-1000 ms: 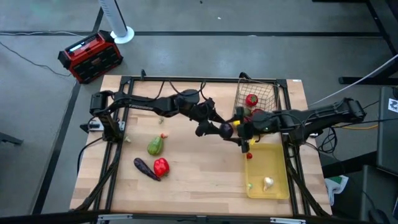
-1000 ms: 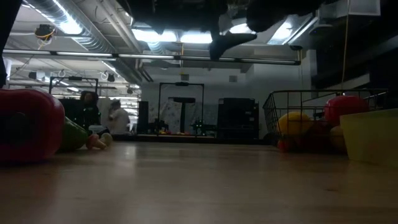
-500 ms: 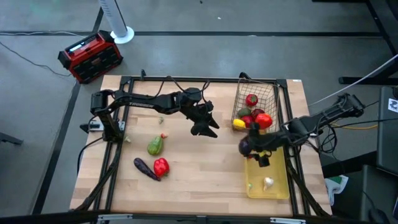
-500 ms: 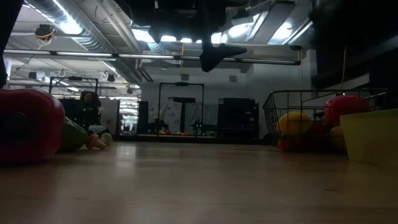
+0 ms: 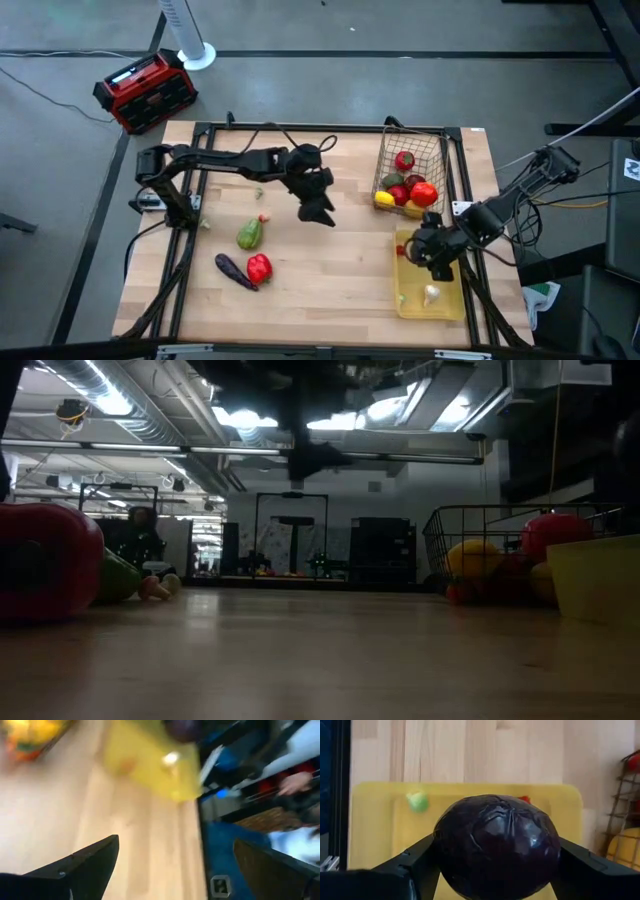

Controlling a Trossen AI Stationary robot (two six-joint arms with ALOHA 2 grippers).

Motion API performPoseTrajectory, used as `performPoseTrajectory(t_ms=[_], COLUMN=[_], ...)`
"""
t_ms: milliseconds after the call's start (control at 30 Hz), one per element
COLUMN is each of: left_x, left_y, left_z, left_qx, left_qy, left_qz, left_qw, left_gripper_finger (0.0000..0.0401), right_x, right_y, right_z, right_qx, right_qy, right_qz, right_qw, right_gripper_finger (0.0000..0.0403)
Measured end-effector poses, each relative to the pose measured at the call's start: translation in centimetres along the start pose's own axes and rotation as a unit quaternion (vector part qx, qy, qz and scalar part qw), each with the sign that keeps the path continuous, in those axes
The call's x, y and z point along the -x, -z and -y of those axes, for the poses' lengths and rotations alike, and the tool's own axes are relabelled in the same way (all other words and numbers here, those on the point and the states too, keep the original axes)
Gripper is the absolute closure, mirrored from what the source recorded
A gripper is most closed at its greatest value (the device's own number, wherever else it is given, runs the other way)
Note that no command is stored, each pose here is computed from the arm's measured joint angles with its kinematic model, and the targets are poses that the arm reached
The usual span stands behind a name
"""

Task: Sort produce into baskets
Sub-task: Put the onion into the yellow bin, then put the right green mushroom into the yellow bin

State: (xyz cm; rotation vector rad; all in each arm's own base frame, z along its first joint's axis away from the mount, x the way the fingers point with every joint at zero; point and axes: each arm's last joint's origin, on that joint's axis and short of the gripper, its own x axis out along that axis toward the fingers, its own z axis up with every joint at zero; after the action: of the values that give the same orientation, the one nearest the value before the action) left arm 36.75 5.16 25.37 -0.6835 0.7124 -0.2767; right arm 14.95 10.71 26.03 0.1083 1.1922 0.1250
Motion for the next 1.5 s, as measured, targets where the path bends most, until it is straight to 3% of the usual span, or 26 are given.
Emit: performPoseTrajectory(t_ms=[133, 267, 500, 733, 933, 1167, 1400, 1500], left_x=[1.7, 3.1, 4.2, 4.1, 4.3, 4.0, 4.9, 5.2], left_y=[1.6, 3.5, 7.2, 9.2, 10.8, 12.0, 13.0, 13.3], left_z=[0.5, 1.0, 1.0, -0.5, -2.4, -4.8, -6.9, -7.6], left_qx=[0.013, 0.04, 0.097, 0.131, 0.175, 0.193, 0.236, 0.24], left_qy=[-0.094, -0.194, -0.336, -0.445, -0.49, -0.496, -0.561, -0.568], left_qz=[-0.047, -0.106, -0.224, -0.213, -0.203, -0.166, -0.12, -0.11], left_qw=[0.994, 0.974, 0.91, 0.86, 0.83, 0.83, 0.785, 0.779], left_gripper_finger=[0.0015, 0.0015, 0.0015, 0.0015, 0.0015, 0.0015, 0.0015, 0.0015], right_x=[-0.8, -1.8, -3.4, -4.1, -4.1, -4.1, -4.1, -4.1], right_y=[0.1, 0.1, -0.2, -0.2, -0.2, -0.2, -0.2, -0.2], right_z=[-0.7, -1.3, -1.6, -1.8, -1.8, -1.8, -1.8, -1.8], right_qx=[0.001, 0.002, 0.003, 0.006, 0.007, 0.007, 0.008, 0.008], right_qy=[0.005, 0.017, 0.039, 0.048, 0.048, 0.048, 0.048, 0.048], right_qz=[-0.018, -0.038, -0.065, -0.077, -0.078, -0.077, -0.078, -0.078], right_qw=[1.0, 0.999, 0.997, 0.996, 0.996, 0.996, 0.996, 0.996], right_gripper_finger=[0.0111, 0.0111, 0.0111, 0.0111, 0.009, 0.0023, 0.0008, 0.0012])
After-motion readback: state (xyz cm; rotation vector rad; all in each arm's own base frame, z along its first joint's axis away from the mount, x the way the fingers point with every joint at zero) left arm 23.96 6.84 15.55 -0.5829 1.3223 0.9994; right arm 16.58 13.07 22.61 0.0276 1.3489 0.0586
